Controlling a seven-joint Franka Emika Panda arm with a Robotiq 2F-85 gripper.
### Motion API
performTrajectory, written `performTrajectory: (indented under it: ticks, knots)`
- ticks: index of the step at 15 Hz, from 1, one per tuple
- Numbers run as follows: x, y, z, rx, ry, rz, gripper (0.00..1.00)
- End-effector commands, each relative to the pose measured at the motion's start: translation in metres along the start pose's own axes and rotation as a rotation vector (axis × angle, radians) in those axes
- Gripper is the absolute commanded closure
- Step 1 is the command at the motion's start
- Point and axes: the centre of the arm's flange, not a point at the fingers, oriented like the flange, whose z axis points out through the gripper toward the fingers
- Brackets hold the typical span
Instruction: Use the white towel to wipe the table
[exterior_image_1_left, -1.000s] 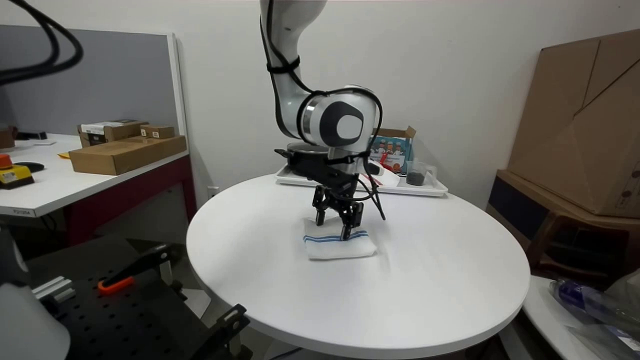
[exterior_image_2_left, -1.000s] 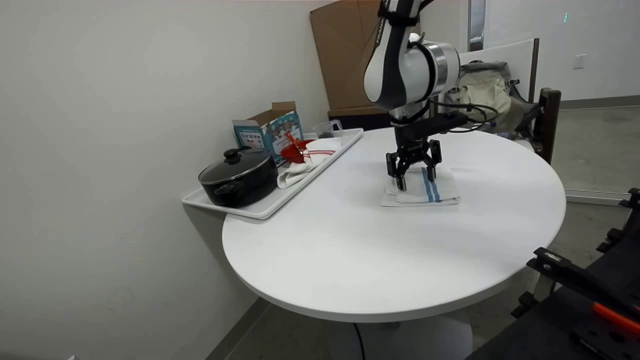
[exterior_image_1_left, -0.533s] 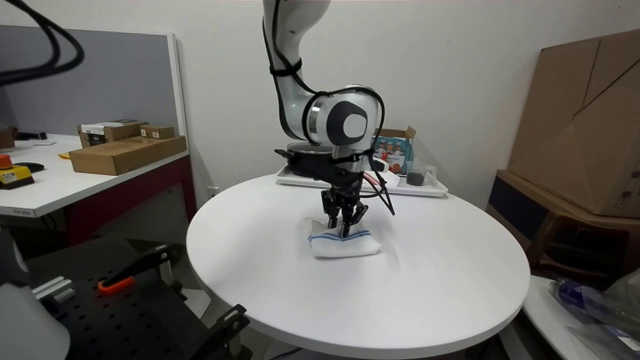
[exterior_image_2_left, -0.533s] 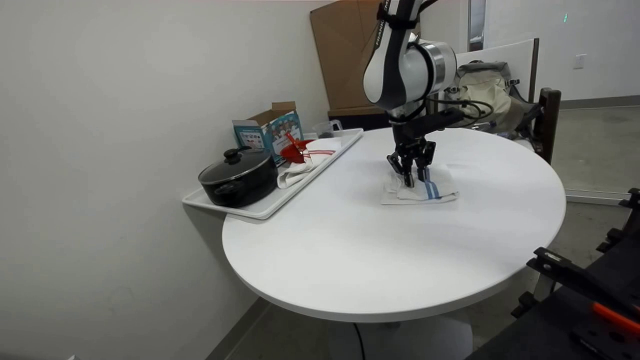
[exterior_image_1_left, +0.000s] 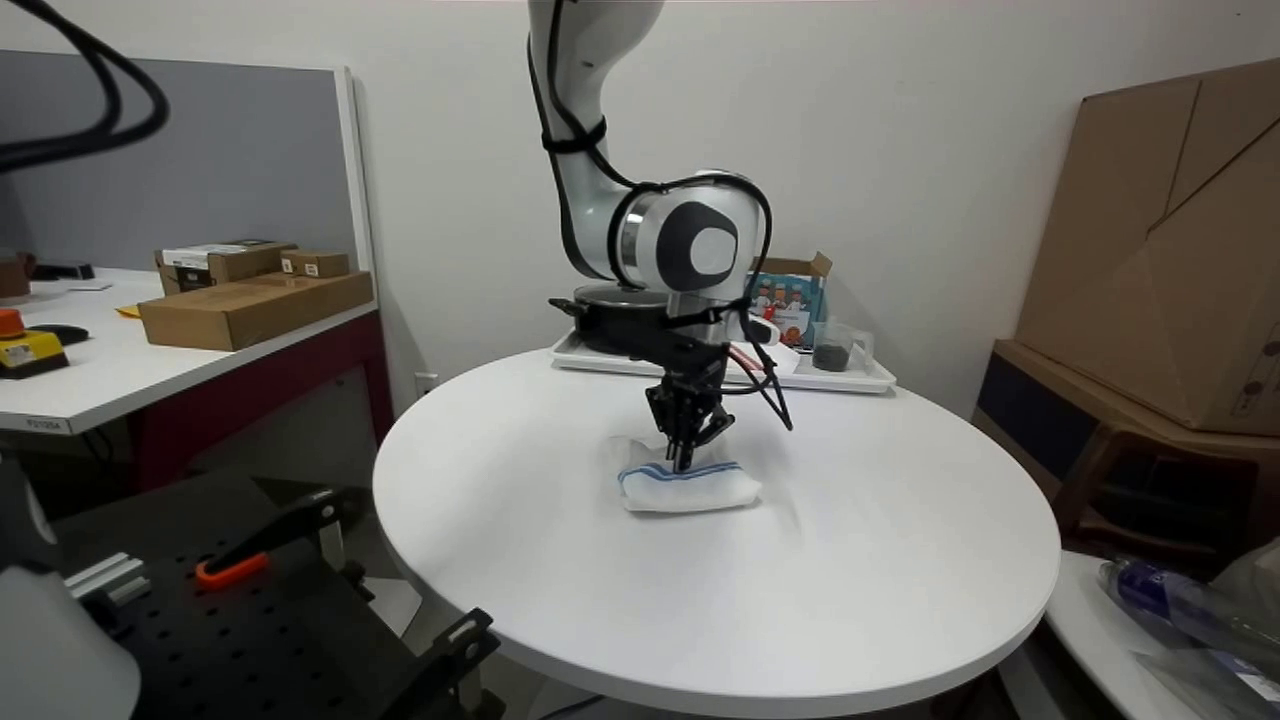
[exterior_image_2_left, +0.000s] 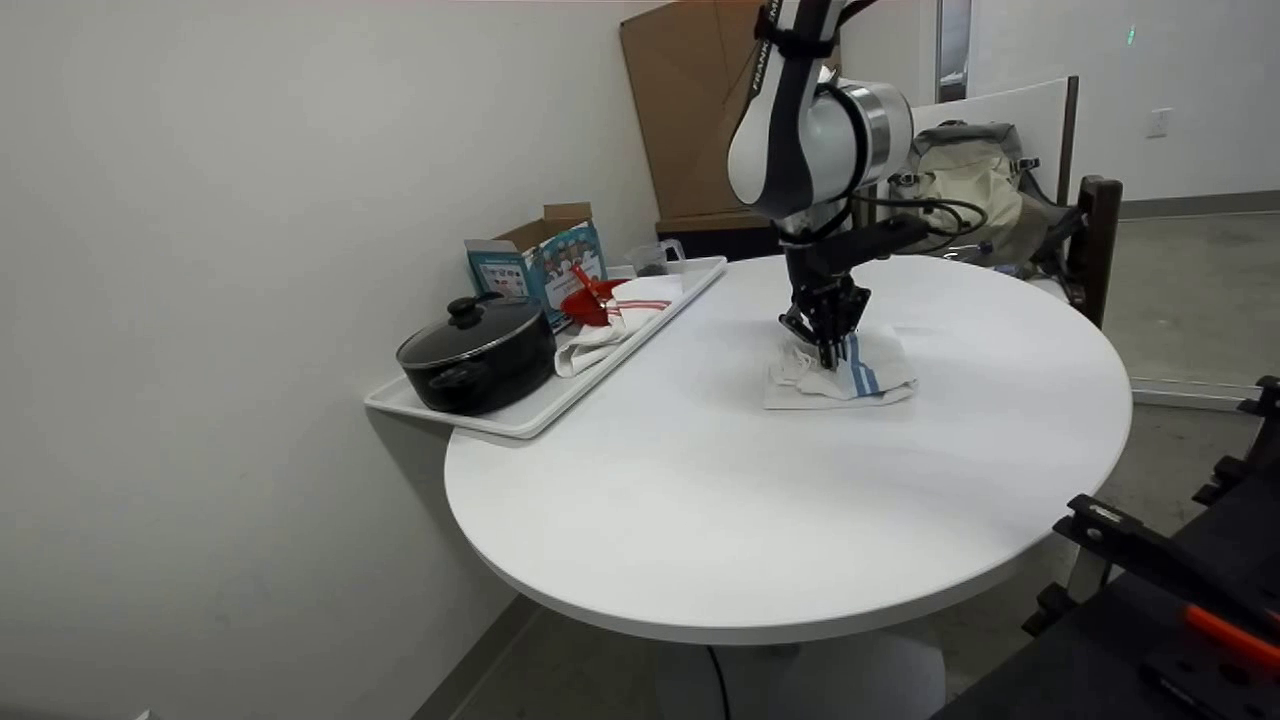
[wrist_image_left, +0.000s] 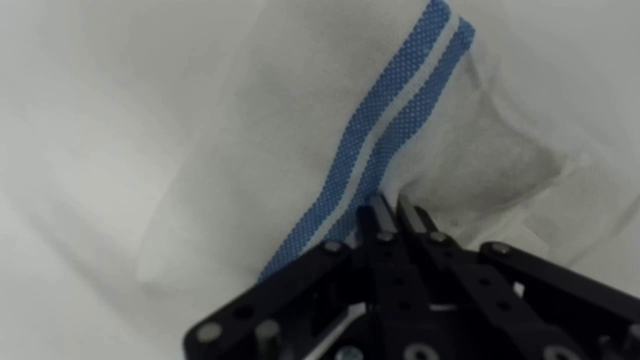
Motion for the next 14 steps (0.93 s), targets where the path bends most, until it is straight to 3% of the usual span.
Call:
performTrajectory:
  ticks: [1,14]
  knots:
    - [0.008,0.023,0.005,0.013,-0.035,0.006,0.93]
    - [-0.002,0.168,0.011,0.084,-0.085,0.141,0.92]
